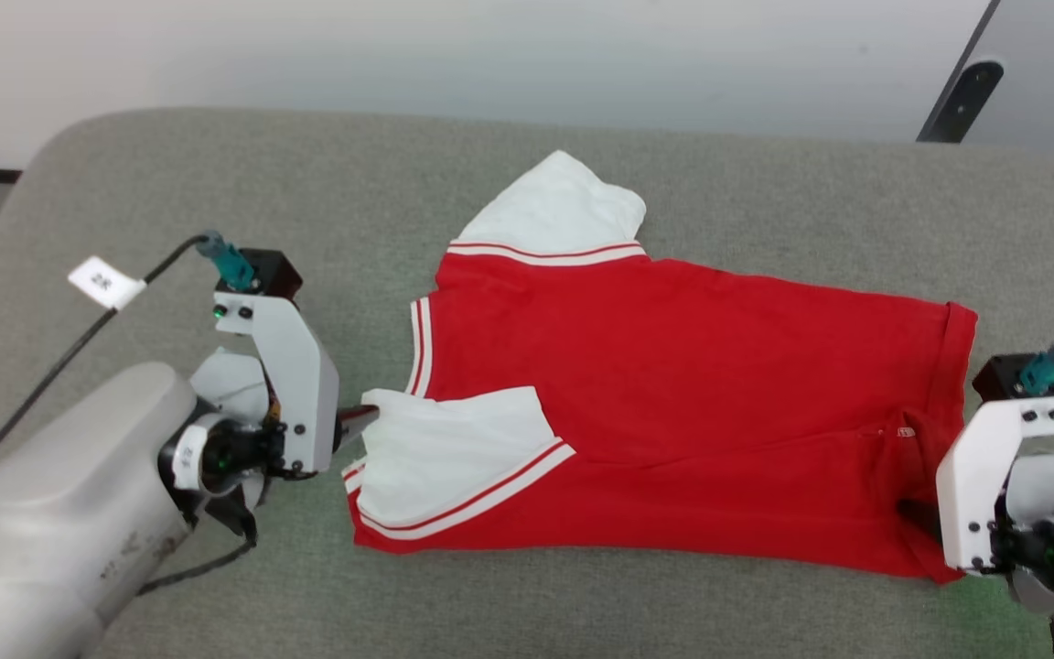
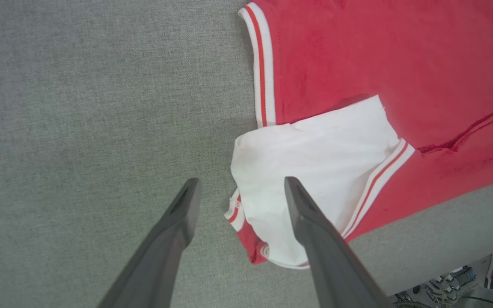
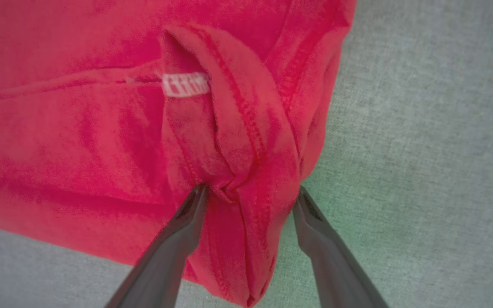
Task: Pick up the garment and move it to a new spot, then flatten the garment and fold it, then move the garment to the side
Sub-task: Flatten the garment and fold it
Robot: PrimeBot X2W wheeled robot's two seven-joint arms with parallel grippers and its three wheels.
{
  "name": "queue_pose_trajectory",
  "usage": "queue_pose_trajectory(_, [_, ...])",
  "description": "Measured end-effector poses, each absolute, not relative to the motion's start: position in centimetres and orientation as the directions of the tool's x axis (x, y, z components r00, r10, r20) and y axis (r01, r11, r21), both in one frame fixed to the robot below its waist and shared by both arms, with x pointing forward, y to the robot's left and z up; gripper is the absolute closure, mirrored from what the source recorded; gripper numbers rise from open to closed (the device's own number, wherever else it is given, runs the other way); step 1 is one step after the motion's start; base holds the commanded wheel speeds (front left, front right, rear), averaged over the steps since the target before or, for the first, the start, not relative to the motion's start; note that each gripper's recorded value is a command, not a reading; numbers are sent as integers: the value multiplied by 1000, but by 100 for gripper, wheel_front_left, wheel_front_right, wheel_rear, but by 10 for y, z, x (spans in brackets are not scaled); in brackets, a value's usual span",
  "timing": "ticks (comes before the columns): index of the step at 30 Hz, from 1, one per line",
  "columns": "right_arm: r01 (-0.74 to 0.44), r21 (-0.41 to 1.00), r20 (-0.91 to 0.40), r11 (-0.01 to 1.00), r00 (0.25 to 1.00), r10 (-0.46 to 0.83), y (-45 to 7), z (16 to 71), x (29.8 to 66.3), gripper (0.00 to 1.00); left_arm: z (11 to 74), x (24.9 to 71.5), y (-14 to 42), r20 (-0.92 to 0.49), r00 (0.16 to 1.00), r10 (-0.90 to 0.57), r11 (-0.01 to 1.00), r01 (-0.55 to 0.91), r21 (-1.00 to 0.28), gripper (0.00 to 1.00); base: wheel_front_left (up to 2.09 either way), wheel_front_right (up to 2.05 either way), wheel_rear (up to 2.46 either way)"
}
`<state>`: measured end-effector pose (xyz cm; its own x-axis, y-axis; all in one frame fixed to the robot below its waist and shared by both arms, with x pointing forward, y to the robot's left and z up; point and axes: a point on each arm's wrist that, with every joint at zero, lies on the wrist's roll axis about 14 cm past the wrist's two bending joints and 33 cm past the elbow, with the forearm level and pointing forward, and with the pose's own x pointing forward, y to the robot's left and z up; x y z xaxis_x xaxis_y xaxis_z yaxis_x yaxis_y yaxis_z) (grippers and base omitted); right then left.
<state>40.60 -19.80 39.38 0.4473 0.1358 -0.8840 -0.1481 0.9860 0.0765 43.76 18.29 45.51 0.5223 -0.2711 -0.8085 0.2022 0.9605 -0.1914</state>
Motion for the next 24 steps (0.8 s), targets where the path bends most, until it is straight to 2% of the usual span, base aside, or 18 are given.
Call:
queue_pose_trajectory(12, [-108, 92, -825, 990, 548, 137, -207, 411, 393, 0, 476, 425, 181, -727, 617, -301, 953, 214, -213, 0, 0, 0, 0])
queue_pose_trajectory(17, [-90, 107, -763, 990, 631, 139, -209, 424, 393, 0, 482, 418, 178, -696, 646, -314, 949, 225, -219, 0, 0, 0, 0])
queue_pose_trajectory(24, [-120, 116, -620, 986, 767, 166, -200, 447, 394, 0, 492, 408, 177, -636, 697, -332, 943, 243, -227, 0, 0, 0, 0])
